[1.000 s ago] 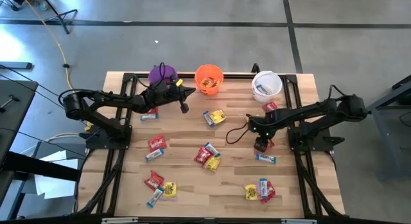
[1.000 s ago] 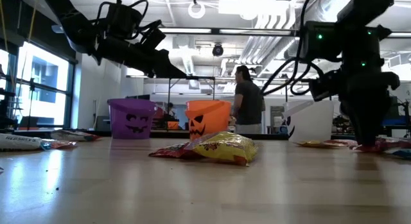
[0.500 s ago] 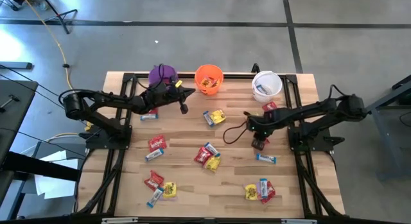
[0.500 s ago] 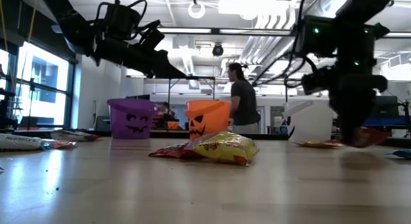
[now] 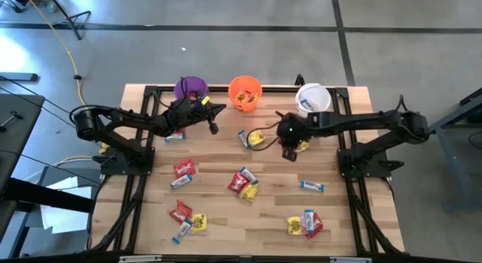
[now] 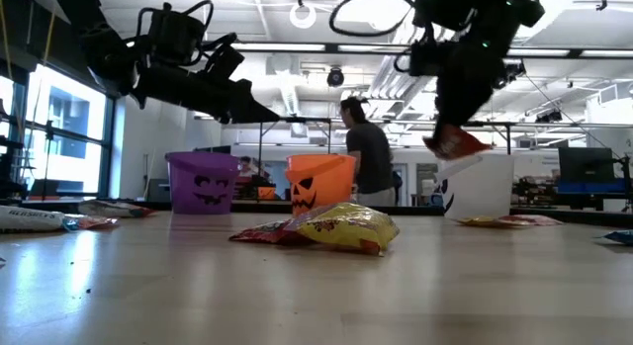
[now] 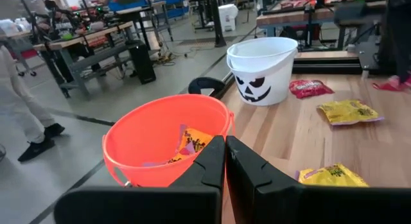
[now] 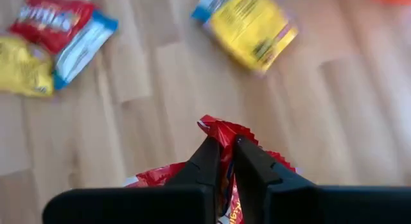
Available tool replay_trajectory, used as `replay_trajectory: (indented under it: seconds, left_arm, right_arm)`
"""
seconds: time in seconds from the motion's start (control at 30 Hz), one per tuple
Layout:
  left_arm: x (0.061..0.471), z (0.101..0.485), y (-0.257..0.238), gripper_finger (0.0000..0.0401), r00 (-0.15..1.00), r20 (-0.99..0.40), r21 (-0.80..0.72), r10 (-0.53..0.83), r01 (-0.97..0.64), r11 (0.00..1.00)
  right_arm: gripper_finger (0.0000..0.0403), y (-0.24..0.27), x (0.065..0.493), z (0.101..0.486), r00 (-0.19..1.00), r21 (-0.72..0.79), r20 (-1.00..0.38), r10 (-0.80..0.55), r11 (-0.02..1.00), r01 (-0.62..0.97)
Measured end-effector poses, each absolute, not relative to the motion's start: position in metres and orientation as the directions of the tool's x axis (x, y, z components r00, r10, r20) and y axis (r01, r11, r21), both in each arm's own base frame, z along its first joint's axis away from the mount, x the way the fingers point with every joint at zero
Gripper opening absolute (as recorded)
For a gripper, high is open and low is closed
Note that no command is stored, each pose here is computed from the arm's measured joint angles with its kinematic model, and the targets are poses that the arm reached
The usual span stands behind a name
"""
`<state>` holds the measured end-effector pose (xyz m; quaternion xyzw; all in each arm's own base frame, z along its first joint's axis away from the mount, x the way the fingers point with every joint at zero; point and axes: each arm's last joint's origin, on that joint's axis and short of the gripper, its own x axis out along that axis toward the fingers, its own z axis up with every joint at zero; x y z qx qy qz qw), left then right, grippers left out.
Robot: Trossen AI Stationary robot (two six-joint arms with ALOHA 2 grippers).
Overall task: Sort candy
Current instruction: Put the red candy into the violet bucket
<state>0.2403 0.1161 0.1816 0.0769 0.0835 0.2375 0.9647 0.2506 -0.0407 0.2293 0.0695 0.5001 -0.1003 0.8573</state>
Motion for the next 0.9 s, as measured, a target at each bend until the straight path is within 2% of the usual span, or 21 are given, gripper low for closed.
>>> replay_trajectory:
  seconds: [0.23,0.67,0.9]
  left_arm:
    - [0.242,0.183,0.112,0.0,0.883,-0.11,0.188,0.457,-0.433,0.882]
    - [0.243,0.185,0.111,0.0,0.887,-0.092,0.188,0.454,-0.432,0.882]
    - [0.243,0.185,0.111,0.0,0.887,-0.092,0.189,0.453,-0.431,0.882]
  right_arm:
    - [0.0018,-0.069,0.247,0.254,0.432,-0.113,-0.863,-0.261,0.935,0.337]
    - [0.0018,-0.115,0.231,0.281,0.379,-0.128,-0.86,-0.342,0.864,0.488]
    - [0.0018,-0.135,0.213,0.28,0.291,-0.13,-0.891,-0.348,0.811,0.57]
